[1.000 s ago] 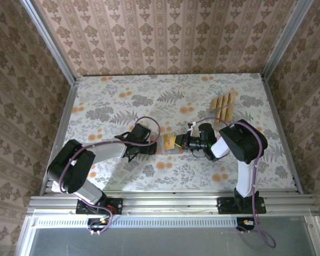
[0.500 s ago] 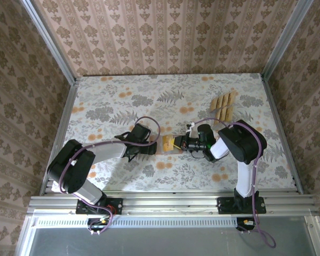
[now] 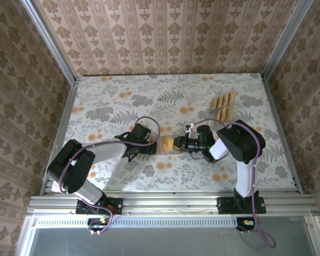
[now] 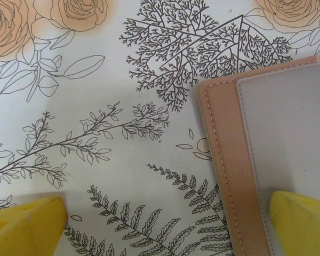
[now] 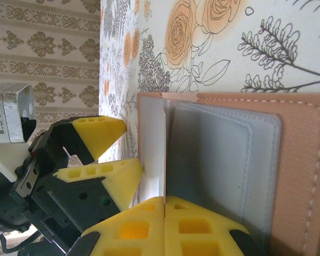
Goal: Put the credit cards into the card holder
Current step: Insert the credit card into the card slot.
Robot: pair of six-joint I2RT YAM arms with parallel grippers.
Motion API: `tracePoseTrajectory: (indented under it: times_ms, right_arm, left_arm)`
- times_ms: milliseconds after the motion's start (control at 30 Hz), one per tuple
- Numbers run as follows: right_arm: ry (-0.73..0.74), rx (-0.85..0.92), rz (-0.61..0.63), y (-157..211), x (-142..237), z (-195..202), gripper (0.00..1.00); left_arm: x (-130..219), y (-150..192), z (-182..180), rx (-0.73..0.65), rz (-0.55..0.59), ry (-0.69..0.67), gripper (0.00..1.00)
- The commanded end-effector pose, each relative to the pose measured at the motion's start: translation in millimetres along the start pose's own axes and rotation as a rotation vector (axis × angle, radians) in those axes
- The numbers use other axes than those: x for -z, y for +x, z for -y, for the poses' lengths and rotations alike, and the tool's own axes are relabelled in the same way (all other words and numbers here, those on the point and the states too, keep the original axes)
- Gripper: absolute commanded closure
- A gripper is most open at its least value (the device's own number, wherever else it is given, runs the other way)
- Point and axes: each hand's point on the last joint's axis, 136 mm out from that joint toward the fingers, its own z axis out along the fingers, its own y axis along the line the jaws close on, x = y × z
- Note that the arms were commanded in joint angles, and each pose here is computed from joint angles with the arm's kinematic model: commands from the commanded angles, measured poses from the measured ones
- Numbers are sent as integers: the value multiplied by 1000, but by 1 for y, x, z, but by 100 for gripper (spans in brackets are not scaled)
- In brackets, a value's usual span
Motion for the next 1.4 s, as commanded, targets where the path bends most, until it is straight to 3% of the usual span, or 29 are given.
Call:
tracePoseTrajectory:
  times_ms: [0, 733, 1367]
  right_arm:
    - [59, -44, 2, 10, 1, 18, 100]
    - [80, -78, -52, 21, -7, 24, 100]
    - [156, -33, -28, 14, -7, 35, 100]
  left_arm:
    - [-9, 28, -15, 13, -91, -55, 0]
    - [-9, 29, -15, 16, -90, -51, 0]
    - [-5, 26, -15, 3, -84, -50, 0]
